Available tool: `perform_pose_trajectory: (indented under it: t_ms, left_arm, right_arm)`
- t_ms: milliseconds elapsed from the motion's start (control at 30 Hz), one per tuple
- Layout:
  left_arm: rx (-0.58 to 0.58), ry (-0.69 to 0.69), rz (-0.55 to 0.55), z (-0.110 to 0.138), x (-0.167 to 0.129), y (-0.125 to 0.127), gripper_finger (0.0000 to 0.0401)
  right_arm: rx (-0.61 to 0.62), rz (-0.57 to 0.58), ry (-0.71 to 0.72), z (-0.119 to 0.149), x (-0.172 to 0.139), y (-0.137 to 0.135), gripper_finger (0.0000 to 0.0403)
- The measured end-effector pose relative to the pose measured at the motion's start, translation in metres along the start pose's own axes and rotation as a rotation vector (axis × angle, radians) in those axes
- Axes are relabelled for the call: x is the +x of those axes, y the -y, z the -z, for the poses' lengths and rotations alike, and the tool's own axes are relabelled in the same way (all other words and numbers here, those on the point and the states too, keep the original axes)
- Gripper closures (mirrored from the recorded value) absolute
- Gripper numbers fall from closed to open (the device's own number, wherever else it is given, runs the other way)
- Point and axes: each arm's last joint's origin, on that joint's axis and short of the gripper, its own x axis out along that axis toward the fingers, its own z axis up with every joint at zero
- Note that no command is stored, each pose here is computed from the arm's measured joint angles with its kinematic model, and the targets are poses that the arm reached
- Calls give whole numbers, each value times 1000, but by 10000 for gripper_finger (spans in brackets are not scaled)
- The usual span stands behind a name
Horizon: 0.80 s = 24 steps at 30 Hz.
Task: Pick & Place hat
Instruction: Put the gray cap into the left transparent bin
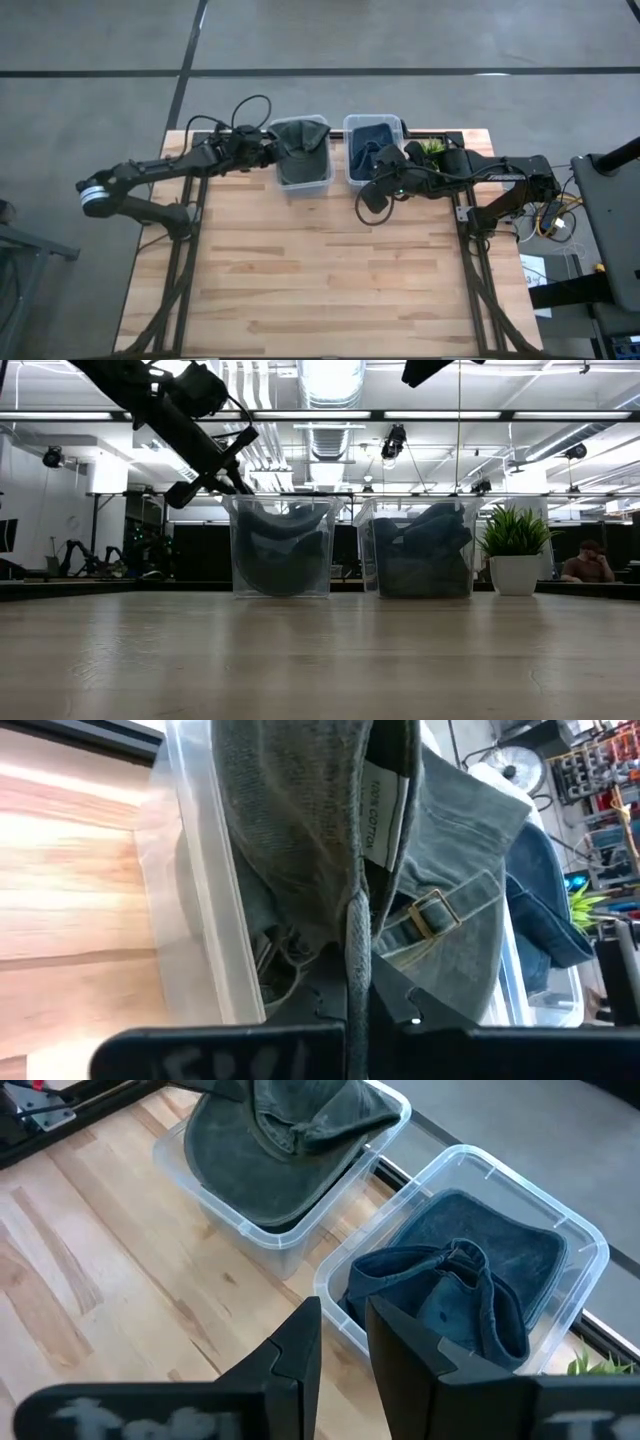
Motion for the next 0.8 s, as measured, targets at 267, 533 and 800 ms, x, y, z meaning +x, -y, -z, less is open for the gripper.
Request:
perform_pose_trajectory:
  t_ms: [267,533,800]
  left_arm:
    - [22,-13,-9,1,0,-2,379]
    - [-5,-14,-10,1,0,-2,374]
    - [-5,-13,-9,1,0,-2,371]
  right_arm:
    - [1,-1,1,0,0,0,334]
    - [1,-1,2,0,0,0,327]
    - [2,-1,2,0,0,0,327]
